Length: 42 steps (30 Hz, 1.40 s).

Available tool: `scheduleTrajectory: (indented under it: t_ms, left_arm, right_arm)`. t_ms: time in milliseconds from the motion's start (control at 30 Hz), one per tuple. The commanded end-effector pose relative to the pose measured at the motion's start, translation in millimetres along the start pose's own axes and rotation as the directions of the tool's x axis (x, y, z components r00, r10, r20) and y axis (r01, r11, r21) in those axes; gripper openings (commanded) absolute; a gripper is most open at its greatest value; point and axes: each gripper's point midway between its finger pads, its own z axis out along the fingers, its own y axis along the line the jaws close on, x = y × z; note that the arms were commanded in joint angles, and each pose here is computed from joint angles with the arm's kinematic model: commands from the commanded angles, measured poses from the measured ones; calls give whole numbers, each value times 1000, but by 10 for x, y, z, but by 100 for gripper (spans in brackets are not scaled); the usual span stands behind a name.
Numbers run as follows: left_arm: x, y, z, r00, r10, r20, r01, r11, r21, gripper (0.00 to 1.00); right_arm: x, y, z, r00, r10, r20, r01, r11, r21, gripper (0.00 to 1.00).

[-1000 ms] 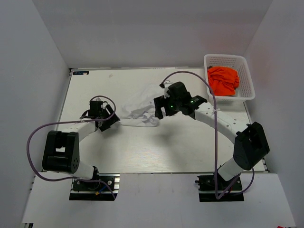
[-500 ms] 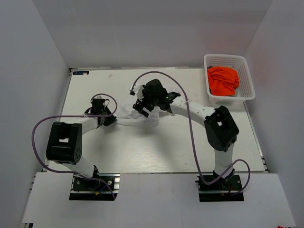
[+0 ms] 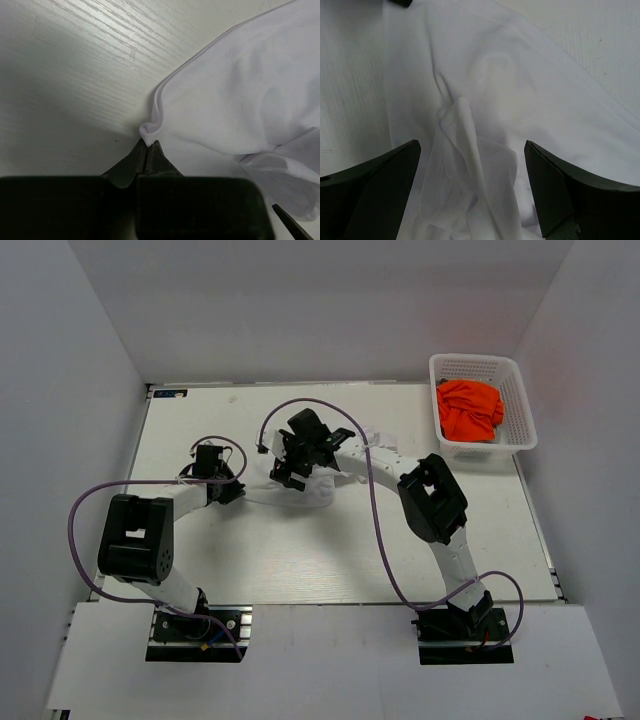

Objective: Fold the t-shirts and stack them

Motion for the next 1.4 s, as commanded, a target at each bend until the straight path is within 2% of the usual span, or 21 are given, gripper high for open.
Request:
scheduleTrajectory:
  t_ms: [0,233,367,467,500,567,600,633,700,733,833,933,967,1033,1067,1100,1133,1167,1233,1300,1367]
  left_arm:
    - [63,185,-9,1000,0,-16,-1,996,-90,0]
    - [1,132,-32,1000,0,-13,-1,996,-87,0]
    - [-78,63,-104,1000,1,10,0,998,-67,0]
    - [-107,59,-123,1000,1,23,1,998,-68,0]
    - [-82,81,-128,1000,1,13,0,997,-77,0]
    - [-100,65,-148,1000,1,20,0,997,-71,0]
    - [-82,79,-152,1000,1,13,0,997,-77,0]
    - [-137,32,-181,1000,1,28,1,998,-64,0]
    - [-179,20,-213,999,1,47,2,998,-62,0]
    - [-230,0,-257,998,1,69,3,998,-57,0]
    - [-401,-45,-388,989,-43,143,52,997,-57,0]
    - [-566,-121,-635,967,-76,245,78,997,0,0]
    - [-658,-170,-728,954,-92,285,89,996,23,0]
    - [-795,-246,-969,927,-110,358,88,993,75,0]
    - [-832,-279,-1051,920,-116,375,86,992,95,0]
    - [-894,-274,-1139,907,-121,404,92,992,92,0]
    - [-976,-325,-1299,889,-134,438,90,989,119,0]
    - [-1003,-325,-1376,883,-136,448,93,989,117,0]
    - [-1154,-395,-1596,855,-145,499,87,987,138,0]
    - [-1326,-479,-1899,813,-164,559,80,982,171,0]
    - [-1416,-556,-2102,790,-174,587,64,977,202,0]
  right_arm:
    - [-77,-25,2,1000,-5,19,5,1000,16,90]
    - [-30,-46,13,1000,19,5,-20,999,43,62]
    - [155,-101,89,998,27,-50,-23,997,78,70]
    - [186,-121,121,998,25,-59,-20,996,88,68]
    - [171,-111,122,998,25,-51,-21,996,82,58]
    - [61,-114,79,1000,23,-8,-22,997,77,29]
    - [-64,-100,23,999,10,32,-12,997,71,5]
    - [-173,-113,-46,997,-4,74,-2,996,86,0]
    - [-219,-101,-105,992,28,126,-40,995,95,0]
    - [-532,-228,-359,975,29,222,-63,987,150,0]
    - [-811,-386,-787,933,64,355,-163,953,255,0]
    - [-929,-568,-1249,888,87,452,-275,887,370,0]
    - [-715,-736,-1339,894,130,429,-347,807,478,0]
    - [-730,-850,-1700,843,152,517,-453,719,527,0]
    - [-639,-1004,-1968,832,161,531,-507,611,608,0]
    - [-550,-1111,-2126,800,183,572,-568,541,620,0]
    - [-400,-1135,-2209,794,199,574,-591,474,653,0]
    - [-418,-1177,-2525,764,181,619,-632,402,663,0]
    - [-238,-1253,-2768,747,185,639,-662,304,685,0]
    - [-244,-1290,-3251,731,132,670,-680,223,698,0]
    - [-294,-1265,-3579,728,96,678,-682,191,706,0]
